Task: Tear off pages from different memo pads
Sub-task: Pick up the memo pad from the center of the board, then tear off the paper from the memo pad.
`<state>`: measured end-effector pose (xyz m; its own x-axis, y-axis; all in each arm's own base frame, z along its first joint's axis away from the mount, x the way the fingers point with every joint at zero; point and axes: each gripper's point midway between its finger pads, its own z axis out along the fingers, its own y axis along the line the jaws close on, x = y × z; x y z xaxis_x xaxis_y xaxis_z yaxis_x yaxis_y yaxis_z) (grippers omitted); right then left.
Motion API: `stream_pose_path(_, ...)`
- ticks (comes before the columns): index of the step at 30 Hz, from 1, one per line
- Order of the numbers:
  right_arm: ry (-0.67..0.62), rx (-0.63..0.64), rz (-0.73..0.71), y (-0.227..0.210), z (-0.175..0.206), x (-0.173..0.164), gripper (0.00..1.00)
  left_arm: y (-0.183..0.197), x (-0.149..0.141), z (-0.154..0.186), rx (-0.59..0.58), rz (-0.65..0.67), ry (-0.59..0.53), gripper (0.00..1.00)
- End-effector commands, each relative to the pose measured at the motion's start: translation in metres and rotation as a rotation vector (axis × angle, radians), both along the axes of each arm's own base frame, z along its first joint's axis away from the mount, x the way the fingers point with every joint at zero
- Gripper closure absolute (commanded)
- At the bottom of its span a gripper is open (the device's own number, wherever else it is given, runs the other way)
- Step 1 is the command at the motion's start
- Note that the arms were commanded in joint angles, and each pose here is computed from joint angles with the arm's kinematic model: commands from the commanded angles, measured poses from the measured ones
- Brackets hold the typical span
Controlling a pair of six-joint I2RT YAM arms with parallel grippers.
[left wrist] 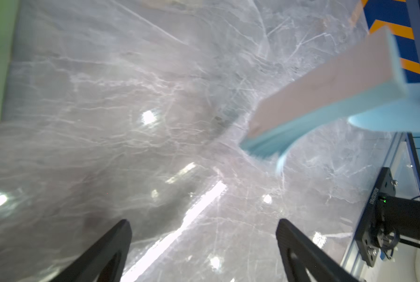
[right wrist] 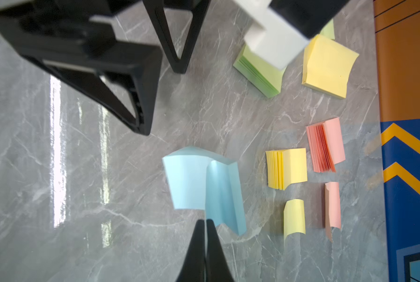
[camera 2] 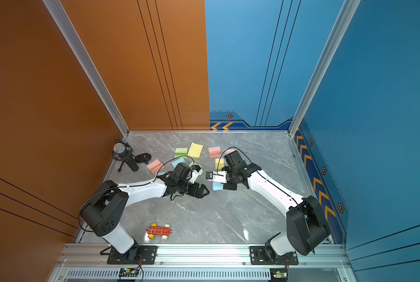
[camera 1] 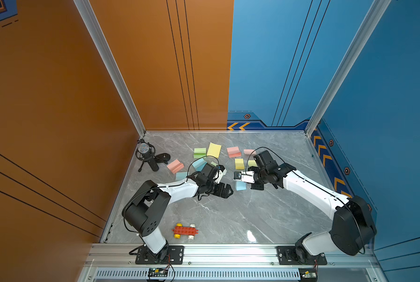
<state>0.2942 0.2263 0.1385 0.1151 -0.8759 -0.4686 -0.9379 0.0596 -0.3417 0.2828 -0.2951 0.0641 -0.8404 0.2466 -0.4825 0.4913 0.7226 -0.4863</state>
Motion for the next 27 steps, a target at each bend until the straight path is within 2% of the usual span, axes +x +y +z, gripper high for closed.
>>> stream_pose_path(1,0.06,0.11,0.008,0.012,0.012,-0.021,1.0,-0.02,-0.011,0.03,-0.067,-0.084,-0.101,0.04)
stream_pose_path(6,0.052,0.191,0.017,0.019,0.032,-0.041,1.0,-0.029,-0.021,0.052,-0.07,-0.109,-0.211,0.04)
stream_pose_path(12,0.03,0.313,0.029,0.021,0.059,-0.058,1.0,-0.037,-0.035,0.062,-0.105,-0.161,-0.239,0.13)
stream_pose_path(18,0.063,0.382,-0.007,0.017,0.071,-0.06,1.0,-0.043,-0.046,0.074,-0.137,-0.192,-0.277,0.44)
stream_pose_path(25,0.055,0.393,-0.073,0.006,0.073,-0.052,1.0,-0.038,-0.049,0.076,-0.116,-0.178,-0.319,0.95)
stream_pose_path(26,0.048,0.391,-0.089,0.003,0.074,-0.049,1.0,-0.037,-0.049,0.074,-0.109,-0.173,-0.316,1.0)
stream_pose_path(27,0.036,0.389,-0.11,0.0,0.075,-0.044,1.0,-0.035,-0.049,0.072,-0.104,-0.164,-0.311,1.0)
